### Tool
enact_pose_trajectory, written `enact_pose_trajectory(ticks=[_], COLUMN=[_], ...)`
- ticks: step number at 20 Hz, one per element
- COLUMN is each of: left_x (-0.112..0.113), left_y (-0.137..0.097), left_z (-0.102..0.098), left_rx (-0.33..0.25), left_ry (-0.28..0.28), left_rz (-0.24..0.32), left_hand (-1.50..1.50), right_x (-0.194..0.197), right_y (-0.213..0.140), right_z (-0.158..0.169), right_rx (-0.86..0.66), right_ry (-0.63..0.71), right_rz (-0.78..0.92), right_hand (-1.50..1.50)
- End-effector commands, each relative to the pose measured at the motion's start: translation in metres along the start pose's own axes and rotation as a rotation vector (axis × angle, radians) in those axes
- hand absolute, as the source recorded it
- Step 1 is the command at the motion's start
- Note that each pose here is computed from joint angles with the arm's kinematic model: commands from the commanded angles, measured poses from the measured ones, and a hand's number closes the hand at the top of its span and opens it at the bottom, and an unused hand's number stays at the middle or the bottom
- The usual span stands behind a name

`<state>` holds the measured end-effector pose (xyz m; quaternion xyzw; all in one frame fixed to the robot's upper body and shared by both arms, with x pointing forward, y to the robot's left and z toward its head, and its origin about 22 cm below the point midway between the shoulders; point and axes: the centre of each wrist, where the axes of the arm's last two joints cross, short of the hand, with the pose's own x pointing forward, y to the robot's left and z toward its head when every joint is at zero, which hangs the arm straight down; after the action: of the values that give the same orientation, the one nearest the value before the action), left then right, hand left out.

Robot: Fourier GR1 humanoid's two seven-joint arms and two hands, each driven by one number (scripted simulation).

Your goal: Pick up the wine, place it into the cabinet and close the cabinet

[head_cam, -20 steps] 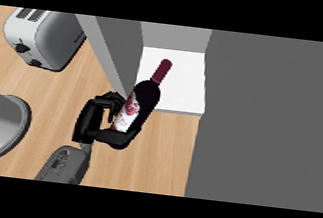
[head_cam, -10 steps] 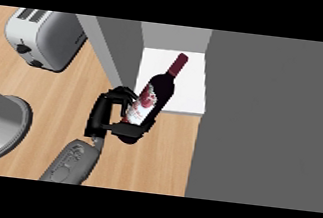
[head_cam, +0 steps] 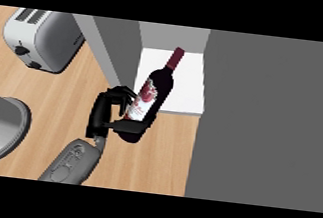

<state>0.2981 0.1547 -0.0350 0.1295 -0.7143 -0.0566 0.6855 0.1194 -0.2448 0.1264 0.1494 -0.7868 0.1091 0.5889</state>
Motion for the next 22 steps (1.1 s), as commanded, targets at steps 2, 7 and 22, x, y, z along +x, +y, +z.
enact_pose_trajectory(ticks=[2, 7, 22], left_x=[0.046, 0.037, 0.011], left_y=[-0.049, -0.056, -0.044], left_z=[-0.029, -0.028, -0.025], left_rx=[-0.091, -0.051, 0.086], left_ry=[-0.051, -0.026, 0.106], left_rz=[0.0, -0.125, -0.194], left_hand=[1.5, 1.5, 1.5], right_x=[0.021, 0.017, 0.013], right_y=[0.003, 0.003, 0.004], right_z=[0.002, 0.002, 0.0], right_rx=[0.018, 0.039, 0.071], right_ry=[-0.052, -0.076, -0.066], right_rz=[-0.029, -0.043, -0.061], right_hand=[-1.5, -1.5, -1.5])
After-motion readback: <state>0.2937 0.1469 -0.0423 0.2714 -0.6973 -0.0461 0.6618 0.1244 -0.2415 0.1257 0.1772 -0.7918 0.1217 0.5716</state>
